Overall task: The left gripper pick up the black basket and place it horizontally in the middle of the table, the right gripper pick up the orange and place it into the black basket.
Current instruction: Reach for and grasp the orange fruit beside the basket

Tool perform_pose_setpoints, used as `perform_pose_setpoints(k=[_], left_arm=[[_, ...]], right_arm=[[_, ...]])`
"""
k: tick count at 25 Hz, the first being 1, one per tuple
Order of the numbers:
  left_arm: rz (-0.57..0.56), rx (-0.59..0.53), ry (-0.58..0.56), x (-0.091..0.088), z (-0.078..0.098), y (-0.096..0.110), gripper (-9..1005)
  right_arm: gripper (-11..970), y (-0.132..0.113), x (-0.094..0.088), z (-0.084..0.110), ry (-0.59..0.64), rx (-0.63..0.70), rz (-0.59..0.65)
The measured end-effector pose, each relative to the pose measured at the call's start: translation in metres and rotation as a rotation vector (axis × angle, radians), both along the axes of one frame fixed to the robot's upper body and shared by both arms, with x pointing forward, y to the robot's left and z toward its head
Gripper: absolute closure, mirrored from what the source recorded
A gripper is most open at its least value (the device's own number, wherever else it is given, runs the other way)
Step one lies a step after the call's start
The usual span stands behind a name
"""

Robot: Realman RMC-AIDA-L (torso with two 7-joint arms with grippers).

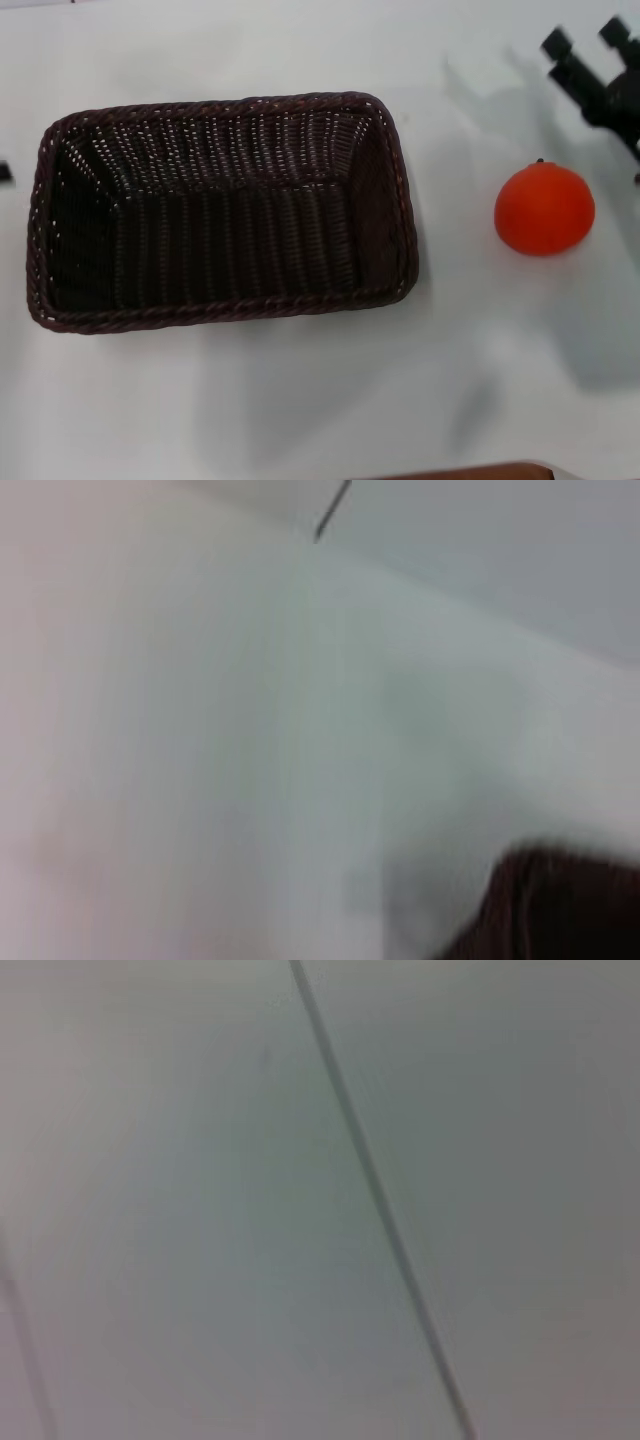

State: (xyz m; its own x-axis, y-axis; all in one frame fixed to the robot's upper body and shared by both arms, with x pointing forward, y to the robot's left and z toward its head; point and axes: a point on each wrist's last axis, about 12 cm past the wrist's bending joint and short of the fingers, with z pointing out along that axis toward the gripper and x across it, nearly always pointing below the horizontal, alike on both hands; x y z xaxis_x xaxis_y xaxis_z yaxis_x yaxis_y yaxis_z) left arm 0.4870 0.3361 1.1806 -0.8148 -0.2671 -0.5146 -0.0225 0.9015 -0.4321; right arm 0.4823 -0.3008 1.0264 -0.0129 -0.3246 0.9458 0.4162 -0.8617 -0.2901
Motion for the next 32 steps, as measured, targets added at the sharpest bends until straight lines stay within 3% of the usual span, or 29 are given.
perform_pose_setpoints(k=[3,5,9,13,16,22,32], left_arm=[[-0.015,-0.057,-0.144,0.000,0.012,0.014,244],[-0.046,-0.136,-0.277,-0.001,0.018,0.021,104],[-0.094,-0.257,-0.461,-0.004,0.017,0.029,104],[-0.155,-0.363,-0.686,-0.009,0.005,0.035,104],[-0.159,-0.399,-0.767,-0.012,-0.003,0.038,105],[-0.143,-0.445,-0.839,-0.013,-0.016,0.040,105],[-0.142,-0.483,-0.856,-0.022,-0.017,0.042,111]], right_arm=[[75,0.003,-0.013,-0.008,0.036,-0.032,0.064],[80,0.004,-0.019,-0.012,0.061,-0.042,0.082],[91,0.001,-0.033,-0.020,0.109,-0.031,0.086],[102,-0.008,-0.048,-0.022,0.138,-0.007,0.113],[110,-0.014,-0.058,-0.022,0.161,0.018,0.149],[127,-0.021,-0.070,-0.030,0.225,0.006,0.143],[154,-0.014,-0.055,-0.039,0.302,-0.055,0.150]])
